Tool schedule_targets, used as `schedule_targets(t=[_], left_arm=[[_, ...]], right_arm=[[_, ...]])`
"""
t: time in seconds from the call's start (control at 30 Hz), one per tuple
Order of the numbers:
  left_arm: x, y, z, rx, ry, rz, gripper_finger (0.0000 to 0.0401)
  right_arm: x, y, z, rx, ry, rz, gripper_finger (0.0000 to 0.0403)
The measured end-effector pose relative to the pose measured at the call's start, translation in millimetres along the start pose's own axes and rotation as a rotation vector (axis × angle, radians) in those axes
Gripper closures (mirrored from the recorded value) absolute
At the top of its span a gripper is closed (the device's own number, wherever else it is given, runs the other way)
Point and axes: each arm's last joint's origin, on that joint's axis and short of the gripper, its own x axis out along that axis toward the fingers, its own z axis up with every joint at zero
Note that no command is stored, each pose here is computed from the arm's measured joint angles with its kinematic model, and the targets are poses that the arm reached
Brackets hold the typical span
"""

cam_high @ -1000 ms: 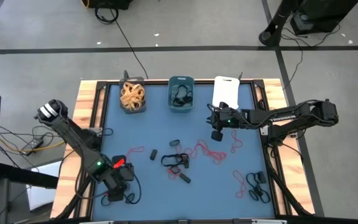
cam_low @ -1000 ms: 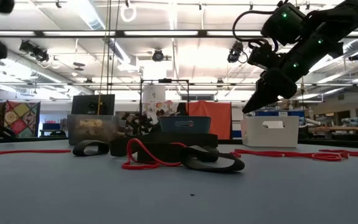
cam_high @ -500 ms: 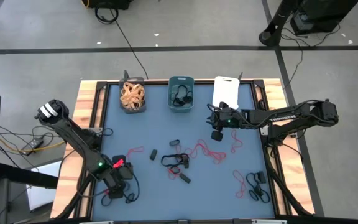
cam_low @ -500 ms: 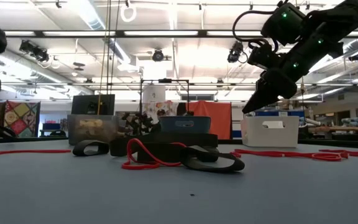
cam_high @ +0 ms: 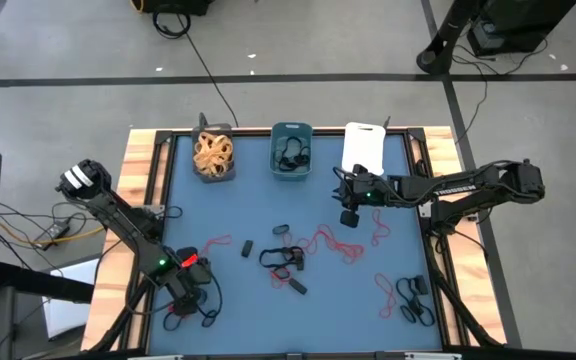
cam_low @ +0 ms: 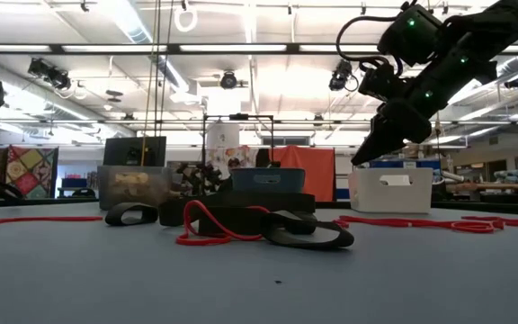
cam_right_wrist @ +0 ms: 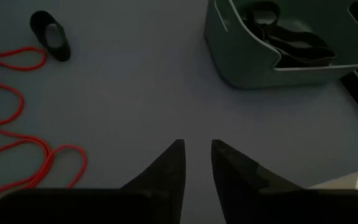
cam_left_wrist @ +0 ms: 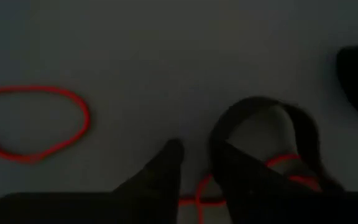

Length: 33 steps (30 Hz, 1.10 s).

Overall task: Sort rubber bands into baskets
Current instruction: Put the black rubber band into the blue bin

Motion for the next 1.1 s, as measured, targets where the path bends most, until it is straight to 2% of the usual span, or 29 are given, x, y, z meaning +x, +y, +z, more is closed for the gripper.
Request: schedule_targets(t=[0.23,0.4,0.53,0.7,0.9,1.1], left_arm=[[-4,-3,9,-0.057,-0.021,-0.015,0.0391],[-14,-8,26,-0.099,-0.059,-0.048,0.0388],[-24,-14,39,-0.049,-0.108,-0.065,0.0394],[-37,-20,52,-0.025,-0.213,-0.036,0.0397],[-51,-20,60,-0.033,-0.277,0.07,0.0396],[-66,-10,70,-0.115,-0.295,0.207,0.0396]], right_arm=[[0,0,0,0.0,0.0,0.0,0.0314],[0,0,0,0.021,-0.001,0.0,0.0316],[0,0,0,0.022,-0.001,-0.001,0.0316],[0,0,0,0.022,-0.002,-0.001,0.0317],[0,0,0,0.023,-0.002,-0.002,0.0316],[0,0,2,0.026,-0.019,-0.003,0.0318]])
